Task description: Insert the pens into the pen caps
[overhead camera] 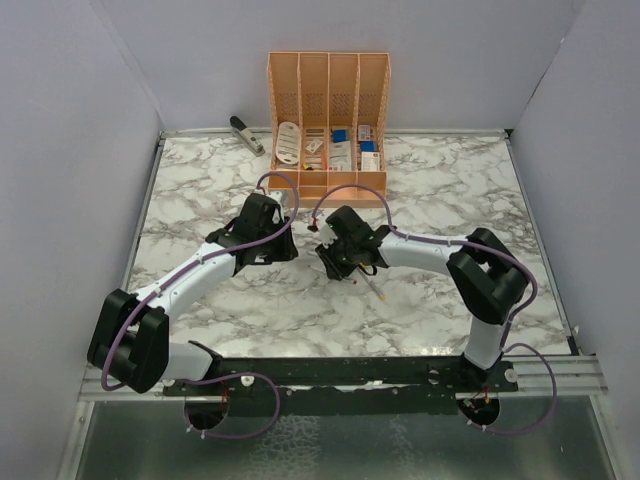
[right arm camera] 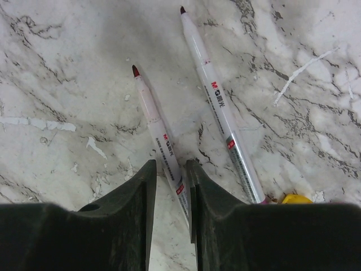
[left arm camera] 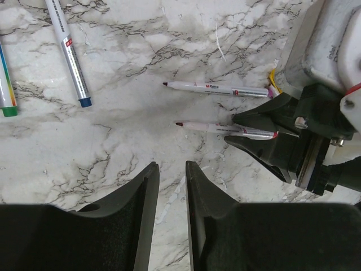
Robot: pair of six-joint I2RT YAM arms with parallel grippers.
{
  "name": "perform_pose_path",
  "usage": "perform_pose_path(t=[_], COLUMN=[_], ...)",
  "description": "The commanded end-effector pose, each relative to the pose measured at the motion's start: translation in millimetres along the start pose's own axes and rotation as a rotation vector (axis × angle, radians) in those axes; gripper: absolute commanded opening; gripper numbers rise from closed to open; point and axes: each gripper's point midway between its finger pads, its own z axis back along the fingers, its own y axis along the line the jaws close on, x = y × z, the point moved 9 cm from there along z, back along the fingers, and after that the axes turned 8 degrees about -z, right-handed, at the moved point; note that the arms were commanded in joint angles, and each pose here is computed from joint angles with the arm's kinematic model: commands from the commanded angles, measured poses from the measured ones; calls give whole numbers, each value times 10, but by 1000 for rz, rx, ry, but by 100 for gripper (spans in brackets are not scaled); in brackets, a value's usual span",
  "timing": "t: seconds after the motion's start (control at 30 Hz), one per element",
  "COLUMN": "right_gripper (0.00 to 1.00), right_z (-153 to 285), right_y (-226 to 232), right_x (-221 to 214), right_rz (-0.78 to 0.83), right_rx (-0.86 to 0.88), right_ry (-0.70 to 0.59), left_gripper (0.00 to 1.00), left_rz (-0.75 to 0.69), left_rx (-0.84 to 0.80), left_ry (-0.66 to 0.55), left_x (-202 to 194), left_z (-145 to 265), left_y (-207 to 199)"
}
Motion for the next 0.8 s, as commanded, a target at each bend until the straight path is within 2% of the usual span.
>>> perform_pose_path(t=[0.0, 0.23, 0.43, 0.77], right_gripper=[25, 1, 1, 1], right_z=[-146, -269, -177, 286], right_y=[75, 173, 198, 230], right_x=[-82, -195, -34, 576], right_rz=[30, 71, 22, -64], right_rx=[-21, -85, -142, -230], right_ry=[49, 127, 69, -183], left_gripper=[28, 27, 27, 25], left_rz=[-11, -14, -13, -27], left_rx=[26, 36, 52, 45], left_ry=[-27, -29, -41, -91], left_x=[61, 67, 80, 133], left_z=[6, 9, 53, 129], left_y=[22, 57, 100, 110])
